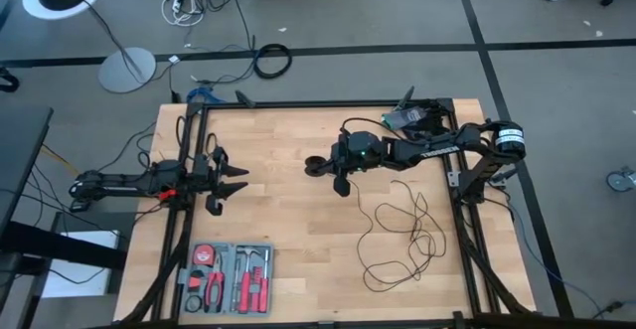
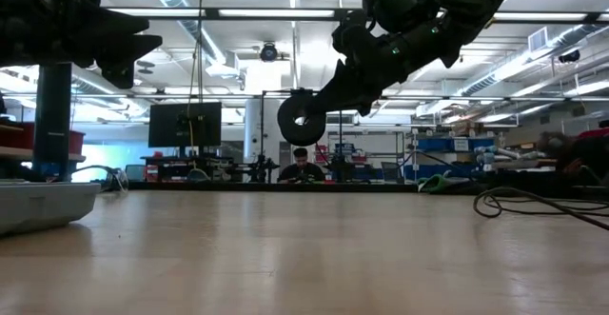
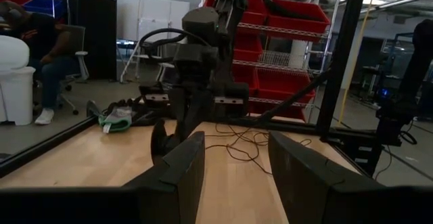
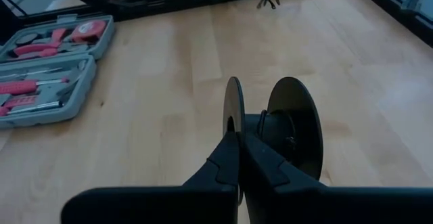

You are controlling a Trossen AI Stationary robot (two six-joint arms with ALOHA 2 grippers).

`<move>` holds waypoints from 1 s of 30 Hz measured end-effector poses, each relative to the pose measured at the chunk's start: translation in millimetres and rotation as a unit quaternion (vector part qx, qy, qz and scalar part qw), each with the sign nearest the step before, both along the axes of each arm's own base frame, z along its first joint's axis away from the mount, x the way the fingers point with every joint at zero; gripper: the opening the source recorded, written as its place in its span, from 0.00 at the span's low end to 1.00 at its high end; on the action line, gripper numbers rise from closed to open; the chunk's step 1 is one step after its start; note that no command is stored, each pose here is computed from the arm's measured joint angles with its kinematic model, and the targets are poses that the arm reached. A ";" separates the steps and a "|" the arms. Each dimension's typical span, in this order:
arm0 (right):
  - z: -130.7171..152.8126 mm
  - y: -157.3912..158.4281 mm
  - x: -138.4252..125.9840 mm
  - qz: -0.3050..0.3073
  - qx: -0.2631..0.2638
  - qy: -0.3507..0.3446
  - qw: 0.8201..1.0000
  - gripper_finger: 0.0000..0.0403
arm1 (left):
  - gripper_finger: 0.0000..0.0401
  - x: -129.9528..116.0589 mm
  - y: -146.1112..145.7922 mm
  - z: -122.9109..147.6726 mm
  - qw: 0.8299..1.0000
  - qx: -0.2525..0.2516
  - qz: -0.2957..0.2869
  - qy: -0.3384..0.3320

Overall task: Coil cords
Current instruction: Coil the black wire on the spool

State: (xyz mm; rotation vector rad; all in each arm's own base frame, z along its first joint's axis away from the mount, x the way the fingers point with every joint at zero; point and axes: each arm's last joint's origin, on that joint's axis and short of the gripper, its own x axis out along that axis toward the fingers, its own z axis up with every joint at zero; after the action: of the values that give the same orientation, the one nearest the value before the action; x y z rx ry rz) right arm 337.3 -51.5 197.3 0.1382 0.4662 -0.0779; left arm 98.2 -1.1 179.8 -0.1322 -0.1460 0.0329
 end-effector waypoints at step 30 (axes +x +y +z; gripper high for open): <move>3.6 -11.0 -0.3 0.013 0.013 -0.022 1.000 0.01 | 0.52 39.4 26.2 83.2 0.922 -0.012 0.297 0.247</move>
State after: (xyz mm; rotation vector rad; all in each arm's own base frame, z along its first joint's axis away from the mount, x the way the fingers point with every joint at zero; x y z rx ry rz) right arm 337.1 -62.5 200.8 0.1581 0.4250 -0.0432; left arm 137.6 25.1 263.0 -0.0970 0.3266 0.6718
